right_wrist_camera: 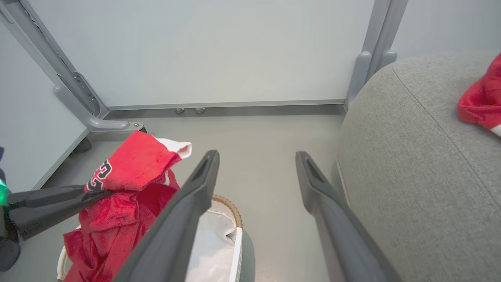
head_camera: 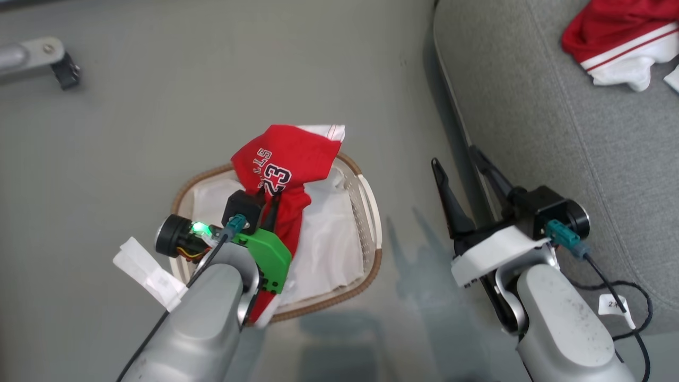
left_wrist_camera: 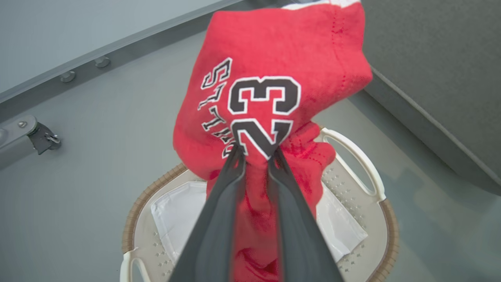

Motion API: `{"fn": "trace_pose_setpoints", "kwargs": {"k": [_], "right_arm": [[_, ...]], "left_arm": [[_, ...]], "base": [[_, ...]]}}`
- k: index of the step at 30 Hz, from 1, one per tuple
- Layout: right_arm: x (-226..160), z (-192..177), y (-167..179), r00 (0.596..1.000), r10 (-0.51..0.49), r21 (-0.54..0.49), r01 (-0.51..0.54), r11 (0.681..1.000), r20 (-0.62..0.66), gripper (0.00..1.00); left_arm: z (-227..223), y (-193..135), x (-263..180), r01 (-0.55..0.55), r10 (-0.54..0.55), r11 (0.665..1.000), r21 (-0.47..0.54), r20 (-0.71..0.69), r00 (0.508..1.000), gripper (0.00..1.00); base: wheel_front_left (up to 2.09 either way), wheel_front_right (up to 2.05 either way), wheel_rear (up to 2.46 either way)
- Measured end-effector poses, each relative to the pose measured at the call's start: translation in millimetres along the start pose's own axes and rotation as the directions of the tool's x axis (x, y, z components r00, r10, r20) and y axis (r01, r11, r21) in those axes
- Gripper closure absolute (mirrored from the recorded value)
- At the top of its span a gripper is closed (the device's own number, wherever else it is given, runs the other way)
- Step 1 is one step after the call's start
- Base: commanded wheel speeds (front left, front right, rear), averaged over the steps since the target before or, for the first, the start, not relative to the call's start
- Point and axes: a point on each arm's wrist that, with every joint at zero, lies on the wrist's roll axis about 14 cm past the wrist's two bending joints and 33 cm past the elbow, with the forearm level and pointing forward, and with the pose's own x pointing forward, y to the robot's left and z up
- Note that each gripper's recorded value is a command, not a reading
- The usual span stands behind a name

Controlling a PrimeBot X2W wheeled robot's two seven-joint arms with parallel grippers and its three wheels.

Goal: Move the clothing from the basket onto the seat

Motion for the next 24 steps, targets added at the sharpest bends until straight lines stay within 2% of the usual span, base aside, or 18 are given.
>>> {"fn": "trace_pose_setpoints", "kwargs": {"k": [8,12,24], "right_arm": [[-25,18,23,0.999,0.041,0.001,-0.041,0.999,0.034,0.0],[-39,24,35,0.997,0.063,0.003,-0.063,0.998,0.047,0.0],[-81,38,58,0.991,0.101,-0.021,-0.1,0.995,0.09,0.0]], "left_arm": [[79,-7,-37,-0.055,0.058,0.998,-0.018,0.237,0.97,1.0],[103,-9,-59,-0.076,0.085,0.996,-0.041,0.315,0.945,1.0],[182,-30,-127,-0.086,0.097,0.995,-0.046,0.559,0.823,1.0]], "base": [[0.0,0.0,0.0],[0.0,0.0,0.0],[0.0,0.0,0.0]]}}
